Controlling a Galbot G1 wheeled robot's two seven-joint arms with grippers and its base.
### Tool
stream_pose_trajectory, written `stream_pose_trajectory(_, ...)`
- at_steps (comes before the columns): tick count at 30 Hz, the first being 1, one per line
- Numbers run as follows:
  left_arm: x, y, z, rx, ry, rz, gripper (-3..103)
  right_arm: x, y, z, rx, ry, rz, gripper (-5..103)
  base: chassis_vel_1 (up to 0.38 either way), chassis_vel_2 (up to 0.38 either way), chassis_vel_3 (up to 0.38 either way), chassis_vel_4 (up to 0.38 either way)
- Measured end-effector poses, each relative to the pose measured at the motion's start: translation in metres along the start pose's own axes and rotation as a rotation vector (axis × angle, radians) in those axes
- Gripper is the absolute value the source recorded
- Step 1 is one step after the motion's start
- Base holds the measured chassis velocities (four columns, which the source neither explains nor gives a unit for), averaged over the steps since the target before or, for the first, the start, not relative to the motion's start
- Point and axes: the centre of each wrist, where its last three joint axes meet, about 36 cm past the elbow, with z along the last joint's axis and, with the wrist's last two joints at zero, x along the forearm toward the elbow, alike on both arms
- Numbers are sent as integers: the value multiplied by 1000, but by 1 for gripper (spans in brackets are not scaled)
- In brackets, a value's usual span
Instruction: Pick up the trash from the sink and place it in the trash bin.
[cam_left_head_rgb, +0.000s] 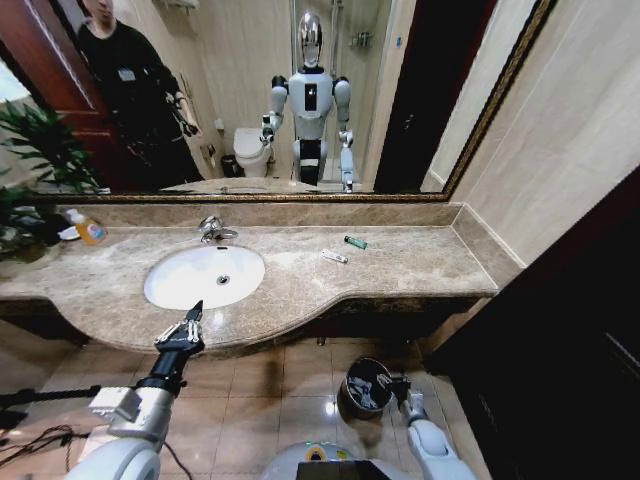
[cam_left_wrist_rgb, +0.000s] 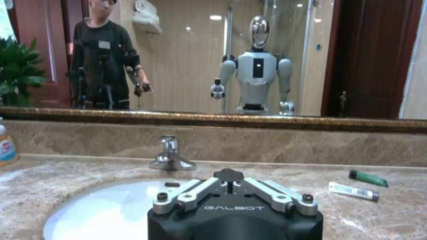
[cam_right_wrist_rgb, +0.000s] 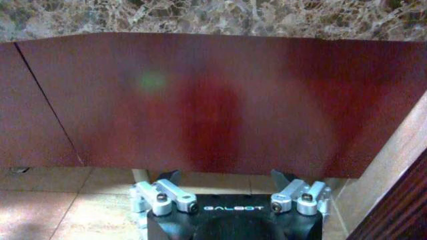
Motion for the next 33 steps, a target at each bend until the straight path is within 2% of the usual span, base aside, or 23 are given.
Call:
stream_pose_trajectory(1,0,0,0,0,0,0,0,0,0,0,0,0,0,94,0,0,0,0)
stream_pose_trajectory(3,0,0,0,0,0,0,0,0,-2,0,1,-1,1,100,0,0,0,0)
stream_pose_trajectory(14,0,0,0,0,0,0,0,2,-3,-3,7,-9,0,100,0,0,0,0)
stream_pose_trajectory(21,0,0,0,0,0,0,0,16,-14,-12,18,-36,4,100,0,0,0,0)
stream_pose_trajectory(28,0,0,0,0,0,0,0,44,-29,-42,78,-145,-15,100,0,0,0,0)
stream_pose_trajectory(33,0,0,0,0,0,0,0,67,-23,-81,65,-253,-31,100,0,0,0,0)
